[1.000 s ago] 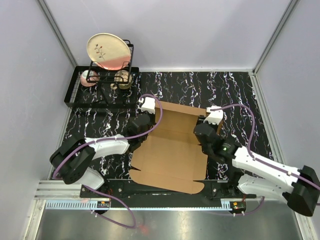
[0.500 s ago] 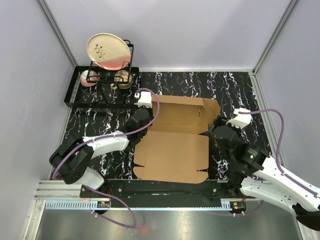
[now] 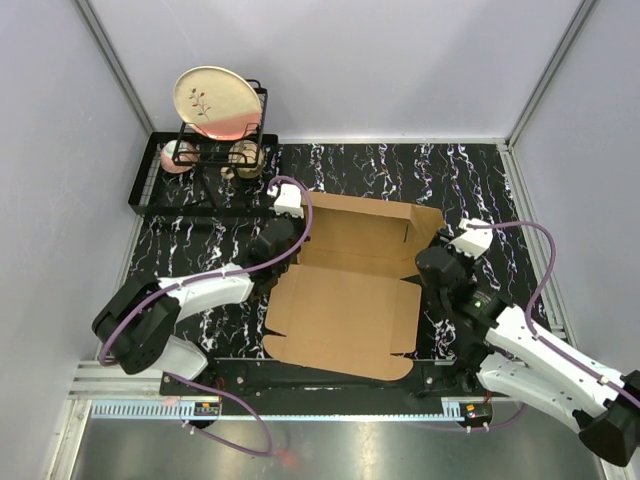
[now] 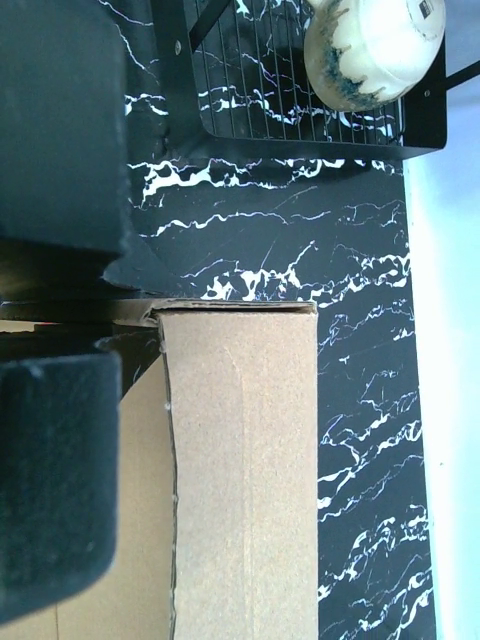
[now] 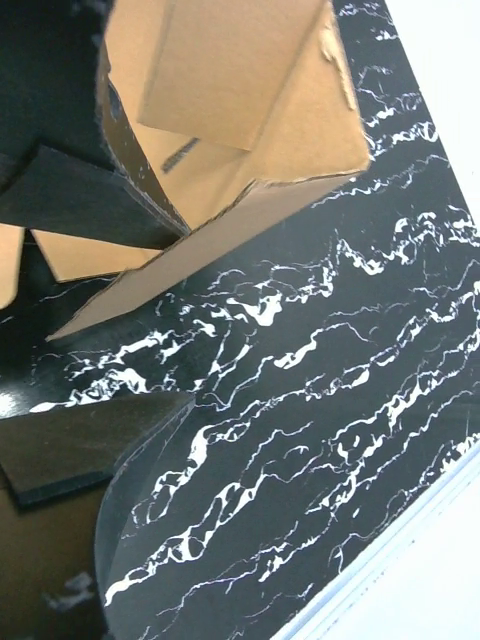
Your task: Fold the paper box
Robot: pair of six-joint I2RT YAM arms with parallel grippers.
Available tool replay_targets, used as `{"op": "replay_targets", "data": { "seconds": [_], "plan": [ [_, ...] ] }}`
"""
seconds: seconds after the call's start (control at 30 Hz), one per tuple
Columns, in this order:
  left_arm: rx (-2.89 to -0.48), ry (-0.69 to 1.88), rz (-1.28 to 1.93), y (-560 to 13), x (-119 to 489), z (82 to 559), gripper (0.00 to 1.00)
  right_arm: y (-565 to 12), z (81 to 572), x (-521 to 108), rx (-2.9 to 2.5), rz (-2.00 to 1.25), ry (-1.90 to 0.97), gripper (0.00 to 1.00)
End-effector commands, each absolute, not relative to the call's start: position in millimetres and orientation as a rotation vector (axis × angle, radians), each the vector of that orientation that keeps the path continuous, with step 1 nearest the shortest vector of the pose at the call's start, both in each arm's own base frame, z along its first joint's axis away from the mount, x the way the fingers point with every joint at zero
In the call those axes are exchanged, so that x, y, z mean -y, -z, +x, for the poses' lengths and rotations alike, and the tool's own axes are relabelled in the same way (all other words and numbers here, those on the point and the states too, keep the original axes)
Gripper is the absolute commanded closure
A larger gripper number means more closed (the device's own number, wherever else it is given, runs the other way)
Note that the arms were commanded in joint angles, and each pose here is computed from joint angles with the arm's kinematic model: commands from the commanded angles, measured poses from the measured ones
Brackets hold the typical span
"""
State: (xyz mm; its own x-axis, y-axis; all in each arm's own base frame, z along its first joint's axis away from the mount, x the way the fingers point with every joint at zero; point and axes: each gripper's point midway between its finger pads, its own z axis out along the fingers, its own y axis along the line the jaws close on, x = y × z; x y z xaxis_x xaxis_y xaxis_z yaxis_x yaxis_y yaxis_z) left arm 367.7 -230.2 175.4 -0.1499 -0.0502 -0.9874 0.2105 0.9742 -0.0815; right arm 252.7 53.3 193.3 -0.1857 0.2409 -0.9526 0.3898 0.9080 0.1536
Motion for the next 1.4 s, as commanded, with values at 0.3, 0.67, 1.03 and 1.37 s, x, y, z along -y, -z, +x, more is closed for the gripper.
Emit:
{"op": "replay_targets", "data": {
  "seconds": [0.3,0.67,1.03,1.37],
  "plan": [
    [-1.684,0.282,0.113,-194,237,368,1.00,-208,278,-66,-1.754,0.429,0.013,0.89],
    [-1.715,0.235,0.068,-182,237,379,1.00,-177,261,-99,-1.895,0.395,-0.233,0.93],
    [-1.686,0.223,0.041,-184,237,384,1.00,-170,251,-128,-1.929,0.304,-0.402,0.97],
    [-1.661,0.236,0.041,-181,241,376,1.00,-176,248,-164,-1.922,0.202,-0.491,1.00]
  ]
}}
